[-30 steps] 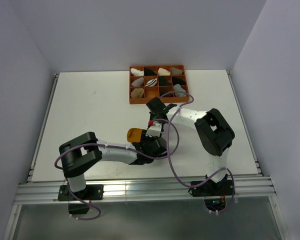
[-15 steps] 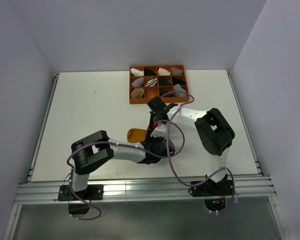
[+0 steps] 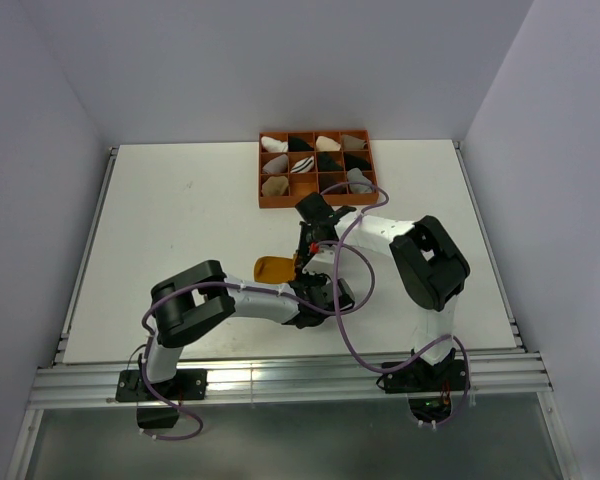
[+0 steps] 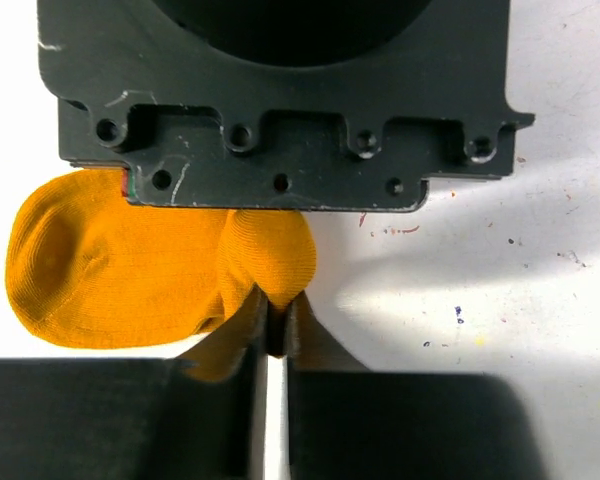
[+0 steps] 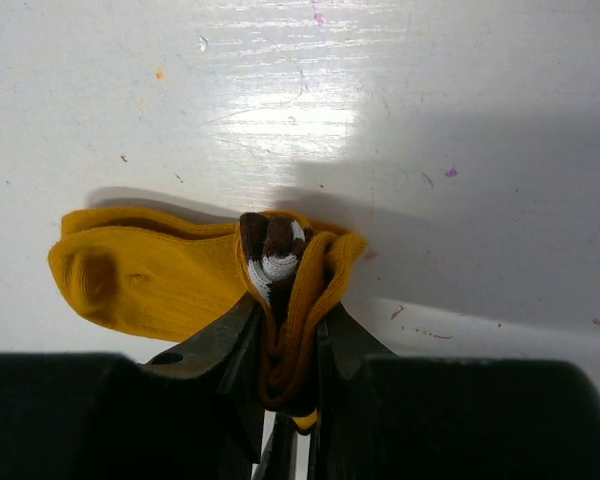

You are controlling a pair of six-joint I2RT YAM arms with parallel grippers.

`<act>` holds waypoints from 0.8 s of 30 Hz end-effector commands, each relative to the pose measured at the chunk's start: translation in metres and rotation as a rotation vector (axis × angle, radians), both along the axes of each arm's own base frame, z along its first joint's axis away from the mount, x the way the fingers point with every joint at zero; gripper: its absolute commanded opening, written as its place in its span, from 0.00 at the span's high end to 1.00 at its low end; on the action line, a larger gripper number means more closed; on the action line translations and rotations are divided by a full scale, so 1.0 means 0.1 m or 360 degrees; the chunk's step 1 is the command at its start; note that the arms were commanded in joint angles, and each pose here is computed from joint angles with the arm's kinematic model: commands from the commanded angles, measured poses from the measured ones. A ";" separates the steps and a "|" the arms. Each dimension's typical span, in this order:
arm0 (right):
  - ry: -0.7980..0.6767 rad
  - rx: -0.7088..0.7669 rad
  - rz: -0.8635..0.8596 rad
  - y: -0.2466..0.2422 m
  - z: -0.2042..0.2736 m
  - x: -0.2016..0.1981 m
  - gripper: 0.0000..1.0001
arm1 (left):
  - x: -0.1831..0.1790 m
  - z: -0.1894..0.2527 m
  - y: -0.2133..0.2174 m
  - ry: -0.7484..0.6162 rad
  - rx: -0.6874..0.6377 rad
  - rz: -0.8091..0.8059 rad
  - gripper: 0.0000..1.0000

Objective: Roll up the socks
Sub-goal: Roll the sock at the center of the board.

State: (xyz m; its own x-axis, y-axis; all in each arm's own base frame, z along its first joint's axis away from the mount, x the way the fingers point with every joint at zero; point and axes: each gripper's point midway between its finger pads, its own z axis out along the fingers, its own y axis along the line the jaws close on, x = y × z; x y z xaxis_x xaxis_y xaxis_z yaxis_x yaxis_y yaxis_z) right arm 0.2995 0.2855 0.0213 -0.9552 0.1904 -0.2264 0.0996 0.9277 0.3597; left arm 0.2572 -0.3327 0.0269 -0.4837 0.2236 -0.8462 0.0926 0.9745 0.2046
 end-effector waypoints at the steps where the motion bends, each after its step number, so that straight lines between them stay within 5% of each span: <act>1: -0.0014 0.0030 0.0063 0.10 0.08 -0.10 1.00 | 0.03 -0.11 0.06 0.0123 0.0013 -0.0002 0.96; 4: -0.0078 0.0096 0.0051 0.14 0.16 -0.06 0.91 | 0.01 -0.02 0.10 0.0176 -0.0111 0.0008 0.99; 8: -0.0174 0.0162 0.0033 0.16 0.33 0.03 0.66 | -0.04 -0.04 0.26 0.0297 -0.0308 0.0030 0.99; 14: -0.0320 0.0250 0.0022 0.20 0.57 0.13 0.48 | -0.04 -0.05 0.45 0.0486 -0.0731 0.0071 0.99; 19: -0.0431 0.0307 0.0011 0.20 0.73 0.17 0.36 | 0.05 0.01 0.54 0.0582 -0.1054 0.0077 0.99; 24: -0.0449 0.0363 0.0008 0.23 0.73 0.13 0.35 | 0.03 0.03 0.50 0.0777 -0.1342 0.0012 0.99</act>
State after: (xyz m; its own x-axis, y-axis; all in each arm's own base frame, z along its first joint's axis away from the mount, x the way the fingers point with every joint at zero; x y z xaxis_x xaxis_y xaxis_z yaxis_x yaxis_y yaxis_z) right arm 0.3085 0.3025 0.0827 -0.8874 0.2385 -0.3944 -0.0124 0.8430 0.5377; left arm 0.2778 -0.2668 0.0307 -0.7317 -0.3528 -0.5832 -0.0353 0.8741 -0.4845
